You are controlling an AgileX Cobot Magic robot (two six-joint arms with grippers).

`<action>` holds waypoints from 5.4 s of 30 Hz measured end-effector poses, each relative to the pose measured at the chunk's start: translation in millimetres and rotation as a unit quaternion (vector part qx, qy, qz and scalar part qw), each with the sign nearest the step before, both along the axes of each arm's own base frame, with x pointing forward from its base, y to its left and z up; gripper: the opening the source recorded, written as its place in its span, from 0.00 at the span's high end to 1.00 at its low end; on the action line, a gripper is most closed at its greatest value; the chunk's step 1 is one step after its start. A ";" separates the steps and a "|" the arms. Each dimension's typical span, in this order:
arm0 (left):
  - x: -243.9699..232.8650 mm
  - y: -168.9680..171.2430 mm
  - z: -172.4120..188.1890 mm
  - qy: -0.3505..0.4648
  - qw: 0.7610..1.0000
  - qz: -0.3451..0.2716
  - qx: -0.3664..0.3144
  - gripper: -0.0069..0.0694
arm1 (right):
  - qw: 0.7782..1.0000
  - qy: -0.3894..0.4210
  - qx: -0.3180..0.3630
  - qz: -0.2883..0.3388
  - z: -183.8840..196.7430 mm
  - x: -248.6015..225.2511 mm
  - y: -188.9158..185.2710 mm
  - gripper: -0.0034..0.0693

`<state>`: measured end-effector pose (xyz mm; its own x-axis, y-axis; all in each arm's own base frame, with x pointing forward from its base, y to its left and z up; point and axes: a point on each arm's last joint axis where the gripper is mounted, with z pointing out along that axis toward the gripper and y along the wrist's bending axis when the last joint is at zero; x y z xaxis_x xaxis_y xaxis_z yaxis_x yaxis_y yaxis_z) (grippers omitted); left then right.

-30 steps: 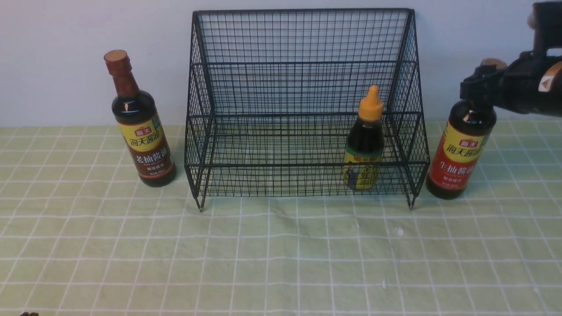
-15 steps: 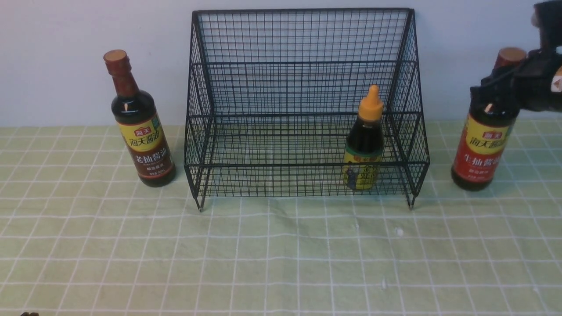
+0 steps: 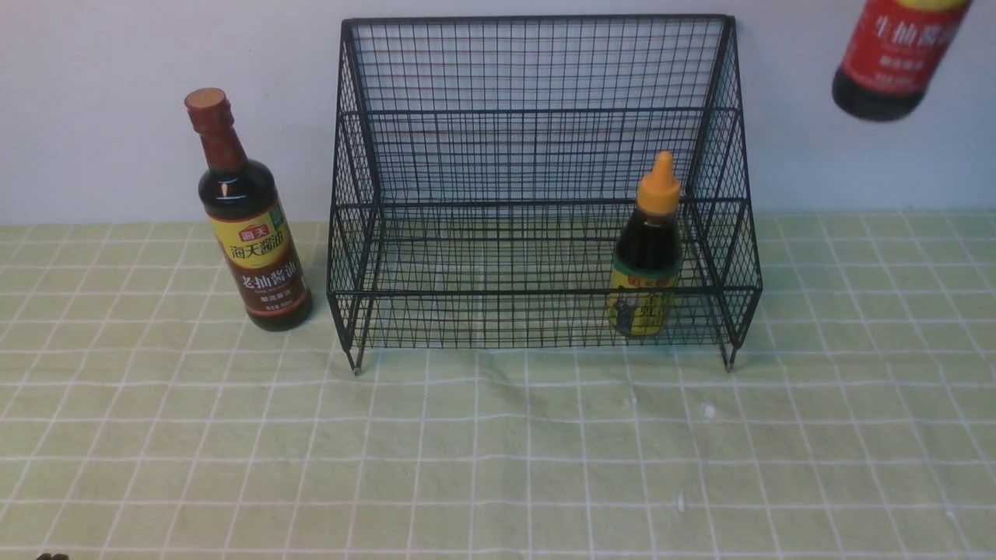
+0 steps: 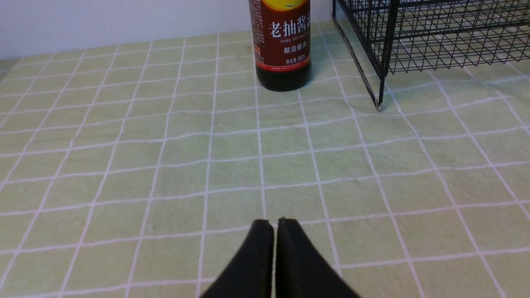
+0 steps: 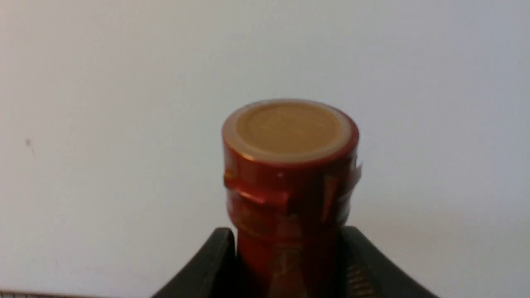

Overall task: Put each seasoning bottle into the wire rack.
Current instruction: Use the right arm to put the condiment bottle back on the shelf, then use the left arm to grab the condiment bottle closest to it

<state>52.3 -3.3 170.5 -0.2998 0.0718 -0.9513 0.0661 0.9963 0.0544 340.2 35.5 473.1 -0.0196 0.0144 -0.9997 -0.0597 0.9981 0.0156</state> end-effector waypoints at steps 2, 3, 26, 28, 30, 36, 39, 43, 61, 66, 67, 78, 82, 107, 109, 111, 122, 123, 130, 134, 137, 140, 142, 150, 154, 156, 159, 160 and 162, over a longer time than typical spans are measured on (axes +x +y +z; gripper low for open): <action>0.0 0.0 0.0 0.000 1.000 0.000 0.000 0.92 | 1.000 -0.009 0.004 0.006 6.1 3.4 4.3 0.56; 0.0 0.0 0.0 0.000 1.000 0.000 0.000 0.92 | 1.000 -0.019 0.007 0.016 12.1 8.0 11.6 0.56; 0.0 0.0 0.0 0.000 1.000 0.000 0.000 0.92 | 0.995 0.047 0.019 0.084 -73.0 138.0 100.3 0.56; 0.0 0.0 0.0 0.000 1.000 0.000 0.000 0.92 | 0.994 0.071 0.019 0.080 -82.7 141.2 100.7 0.56; 0.0 0.0 0.0 0.000 1.000 0.000 0.000 0.92 | 0.992 0.100 0.020 0.075 -91.6 142.9 100.6 0.56; 0.0 0.0 0.0 0.000 1.000 0.000 0.000 0.92 | 0.981 0.183 0.022 0.062 -116.2 145.5 100.4 0.56; 0.0 0.0 0.0 0.000 1.000 0.000 0.000 0.92 | 0.975 0.214 0.013 0.062 -127.2 146.5 102.2 0.56; 0.0 0.0 0.0 0.000 1.000 0.000 0.000 0.92 | 0.967 0.244 -0.029 0.074 -141.8 146.8 109.3 0.56; 0.0 0.0 0.0 0.000 1.000 0.000 0.000 0.92 | 0.971 0.218 -0.046 0.087 -104.3 127.0 112.9 0.30; 0.0 0.0 0.0 0.000 1.000 0.000 0.000 0.92 | 0.973 0.212 -0.042 0.080 -54.0 90.5 99.5 0.30; 0.0 0.0 0.0 0.000 1.000 0.000 0.000 0.92 | 0.973 0.214 -0.042 0.078 -44.4 81.7 96.2 0.31; 0.0 0.0 0.0 0.000 1.000 0.000 0.000 0.92 | 0.978 0.194 -0.034 0.074 85.1 -100.5 34.6 0.93; 0.0 0.0 0.0 0.000 1.000 0.000 0.000 0.92 | 0.987 0.140 -0.018 0.079 109.7 -163.5 14.2 0.97; 0.0 0.0 0.0 0.000 1.000 0.000 0.000 0.92 | 0.954 -0.188 0.158 0.171 -78.4 -378.7 -44.6 0.97; 0.0 0.0 0.0 0.000 1.000 0.000 0.000 0.92 | 0.956 -0.172 0.162 0.175 -80.4 -376.5 -43.0 0.97; 0.0 0.0 0.0 0.000 1.000 0.000 0.000 0.92 | 0.959 -0.147 0.165 0.180 -85.2 -373.3 -40.8 0.97; 0.0 0.0 0.0 0.000 1.000 0.000 0.000 0.92 | 0.961 -0.062 0.188 0.192 -121.4 -347.9 -28.5 0.97; 0.0 0.0 0.0 0.000 1.000 0.000 0.000 0.92 | 0.961 -0.059 0.188 0.192 -122.6 -347.1 -28.2 0.97; 0.0 0.0 0.0 0.000 1.000 0.000 0.000 0.92 | 0.982 -0.068 0.085 0.154 -132.3 -339.4 -31.5 0.97; 0.0 0.0 0.0 0.000 1.000 0.000 0.000 0.92 | 0.989 -0.063 0.033 0.133 -144.7 -330.9 -32.1 0.97; 0.0 0.0 0.0 0.000 1.000 0.000 0.000 0.92 | 0.991 -0.051 0.004 0.122 -162.8 -320.7 -30.7 0.97; 0.0 0.0 0.0 0.000 1.000 0.000 0.000 0.92 | 0.995 -0.026 -0.024 0.090 -194.9 -309.7 -30.1 0.97; 0.0 0.0 0.0 0.000 1.000 0.000 0.000 0.92 | 0.997 -0.004 -0.029 0.066 -211.3 -303.6 -30.2 0.97; 0.0 -0.1 0.0 0.000 1.000 0.000 0.000 0.92 | 0.993 0.108 -0.017 -0.053 -292.8 -286.7 -38.9 0.97; 0.0 -0.1 0.0 0.000 1.000 0.000 0.000 0.92 | 0.993 0.103 -0.012 -0.061 -292.1 -286.4 -39.6 0.97; 0.0 -0.1 0.0 0.000 1.000 0.000 0.000 0.92 | 0.993 0.101 -0.011 -0.061 -291.8 -286.4 -39.5 0.97; 0.0 -0.1 0.0 0.000 1.000 0.000 0.000 0.92 | 0.993 0.101 -0.011 -0.061 -291.9 -286.4 -39.5 0.97; 0.0 -0.1 0.0 0.000 1.000 0.000 0.000 0.92 | 0.993 0.101 -0.011 -0.061 -291.9 -286.4 -39.5 0.97; 0.0 -0.1 0.0 0.000 1.000 0.000 0.000 0.92 | 0.993 0.101 -0.011 -0.061 -291.9 -286.4 -39.5 0.97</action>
